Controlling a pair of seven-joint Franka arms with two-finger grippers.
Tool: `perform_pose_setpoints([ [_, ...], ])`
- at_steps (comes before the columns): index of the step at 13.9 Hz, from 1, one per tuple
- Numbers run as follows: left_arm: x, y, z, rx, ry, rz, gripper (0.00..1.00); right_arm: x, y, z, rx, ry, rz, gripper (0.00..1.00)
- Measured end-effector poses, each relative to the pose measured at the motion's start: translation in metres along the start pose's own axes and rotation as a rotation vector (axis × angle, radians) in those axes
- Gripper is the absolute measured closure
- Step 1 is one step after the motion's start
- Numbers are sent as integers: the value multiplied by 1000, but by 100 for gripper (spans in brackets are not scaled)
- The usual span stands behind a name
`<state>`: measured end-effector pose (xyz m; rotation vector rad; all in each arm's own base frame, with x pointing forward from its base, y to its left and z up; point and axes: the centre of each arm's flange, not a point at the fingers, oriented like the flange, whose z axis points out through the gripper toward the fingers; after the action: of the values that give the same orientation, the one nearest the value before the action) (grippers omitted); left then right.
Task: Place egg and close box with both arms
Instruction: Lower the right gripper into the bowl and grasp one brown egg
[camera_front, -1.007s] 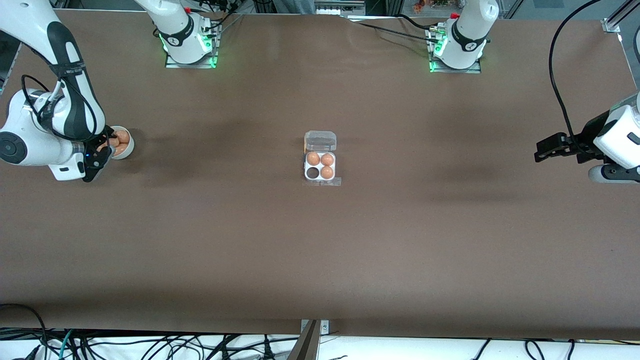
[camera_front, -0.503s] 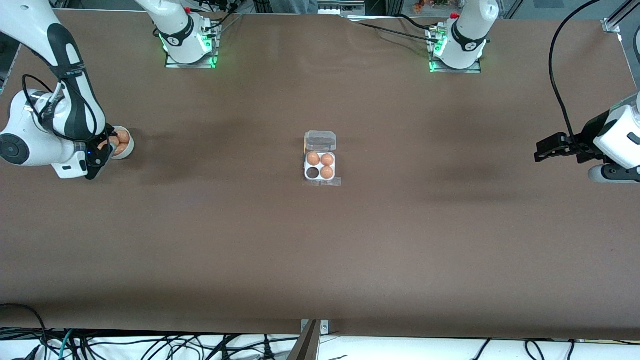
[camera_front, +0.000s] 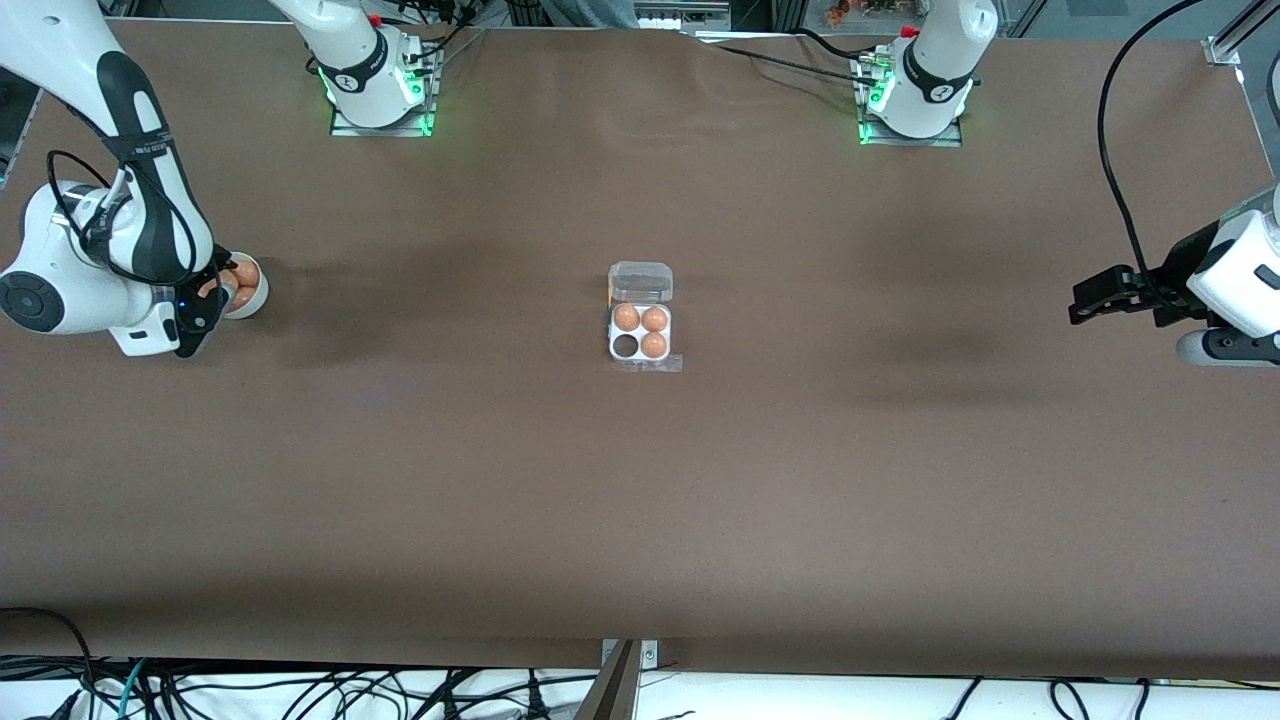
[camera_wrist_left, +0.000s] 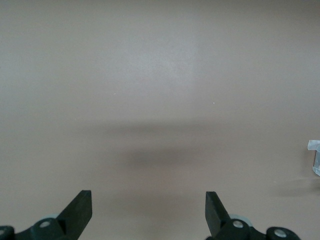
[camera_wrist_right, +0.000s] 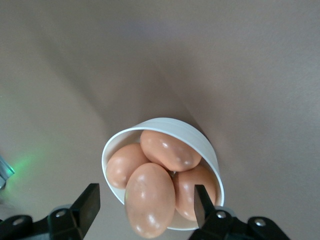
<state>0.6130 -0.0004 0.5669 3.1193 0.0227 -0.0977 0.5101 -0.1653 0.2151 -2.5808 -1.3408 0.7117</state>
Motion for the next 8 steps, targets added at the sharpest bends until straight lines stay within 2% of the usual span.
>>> perform_pose_setpoints([
  [7, 0, 0, 0, 0, 0, 0, 0, -4, 3, 8, 14, -6, -11, 22],
  [8, 0, 0, 0, 0, 0, 0, 0, -4, 3, 8, 15, -6, -18, 31],
])
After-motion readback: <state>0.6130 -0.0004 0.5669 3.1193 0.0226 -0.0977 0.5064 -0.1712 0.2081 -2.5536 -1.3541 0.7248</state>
